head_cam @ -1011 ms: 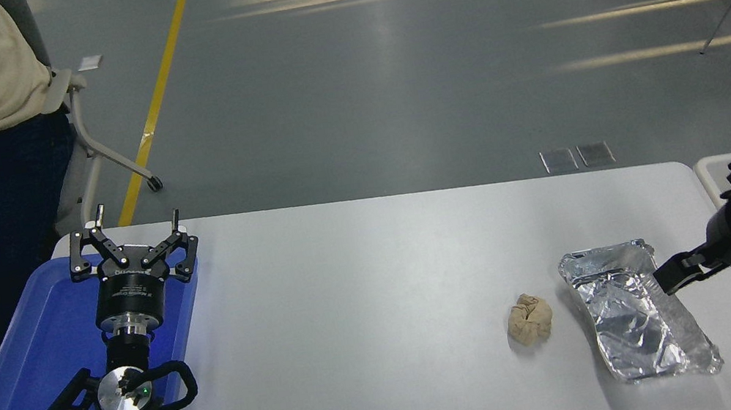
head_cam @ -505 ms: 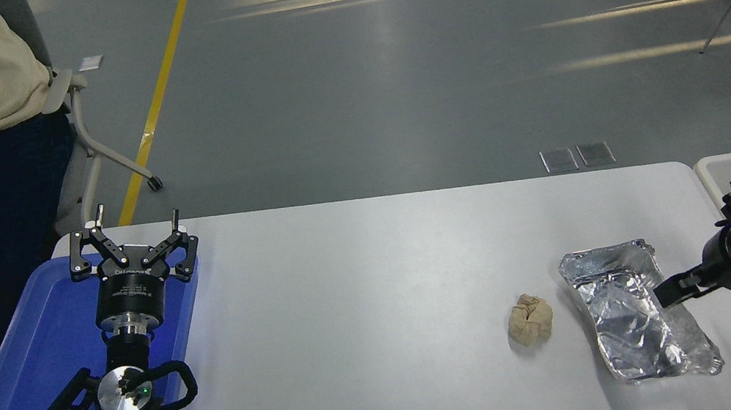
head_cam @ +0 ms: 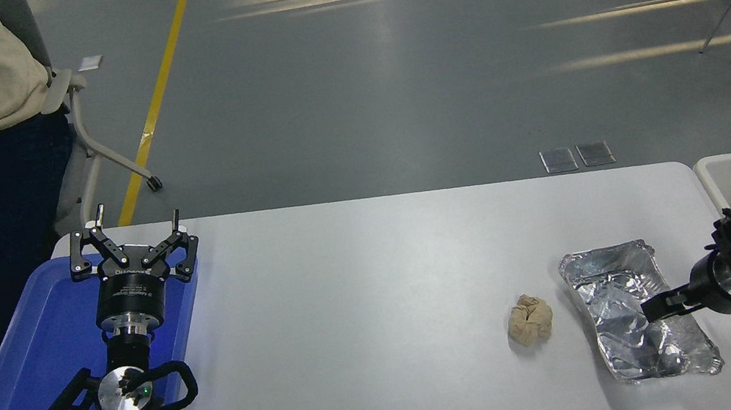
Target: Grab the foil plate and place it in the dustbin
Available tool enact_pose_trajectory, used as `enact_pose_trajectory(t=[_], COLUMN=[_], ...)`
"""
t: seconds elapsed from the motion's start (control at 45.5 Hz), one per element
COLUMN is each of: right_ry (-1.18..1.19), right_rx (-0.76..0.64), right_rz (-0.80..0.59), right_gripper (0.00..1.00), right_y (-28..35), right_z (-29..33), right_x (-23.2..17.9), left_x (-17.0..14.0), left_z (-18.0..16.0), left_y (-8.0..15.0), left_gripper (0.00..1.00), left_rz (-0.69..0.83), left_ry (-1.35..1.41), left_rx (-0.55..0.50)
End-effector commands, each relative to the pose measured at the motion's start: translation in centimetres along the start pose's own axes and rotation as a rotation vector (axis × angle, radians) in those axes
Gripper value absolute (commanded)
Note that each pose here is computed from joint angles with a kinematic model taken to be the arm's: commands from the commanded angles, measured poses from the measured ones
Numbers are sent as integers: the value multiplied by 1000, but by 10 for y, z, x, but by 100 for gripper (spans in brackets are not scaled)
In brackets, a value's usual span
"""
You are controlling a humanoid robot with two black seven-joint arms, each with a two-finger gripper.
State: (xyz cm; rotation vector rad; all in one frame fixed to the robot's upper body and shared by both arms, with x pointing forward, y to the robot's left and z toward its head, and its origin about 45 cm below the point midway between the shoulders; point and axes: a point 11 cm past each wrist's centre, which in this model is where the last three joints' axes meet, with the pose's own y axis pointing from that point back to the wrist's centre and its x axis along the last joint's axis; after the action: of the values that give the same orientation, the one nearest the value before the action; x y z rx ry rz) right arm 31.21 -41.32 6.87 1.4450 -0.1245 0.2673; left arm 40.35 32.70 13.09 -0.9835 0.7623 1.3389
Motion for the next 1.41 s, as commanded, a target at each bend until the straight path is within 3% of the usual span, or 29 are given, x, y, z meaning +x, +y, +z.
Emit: enact_pose_trajectory(t=[0.0, 0.132, 0.22, 0.396, 0.484, 0.637, 0.725, 0.835, 1.385], right_ry=[-3, -7, -13, -15, -14, -15, -15, -20, -20], right_rx=[-15, -12, -12, -14, -18, -24, -21, -17, 0], right_rz=[25, 28, 35, 42, 47, 46, 63, 71, 83], right_gripper=[98, 95, 86, 59, 54, 35, 32, 1, 0], right_y=[-11, -12, -13, -14, -14, -14, -13, -14, -6], right_z=[-3, -5, -5, -4, -4, -3, -4, -5, -7], right_x=[-1, -1, -1, -1, 0, -1, 2, 2, 11], left_x=[0, 0, 0, 0, 0, 0, 0, 0, 0], left_z=[0, 0, 0, 0, 0, 0, 0, 0, 0], left_y=[0, 0, 0, 0, 0, 0, 0, 0, 0], left_gripper=[100, 100, 100, 100, 100, 100, 100, 100, 100], left_rz=[0, 0, 0, 0, 0, 0, 0, 0, 0], left_ry=[1, 1, -1, 1, -1, -1, 1, 1, -1], left_rx=[0, 0, 0, 0, 0, 0, 0, 0, 0])
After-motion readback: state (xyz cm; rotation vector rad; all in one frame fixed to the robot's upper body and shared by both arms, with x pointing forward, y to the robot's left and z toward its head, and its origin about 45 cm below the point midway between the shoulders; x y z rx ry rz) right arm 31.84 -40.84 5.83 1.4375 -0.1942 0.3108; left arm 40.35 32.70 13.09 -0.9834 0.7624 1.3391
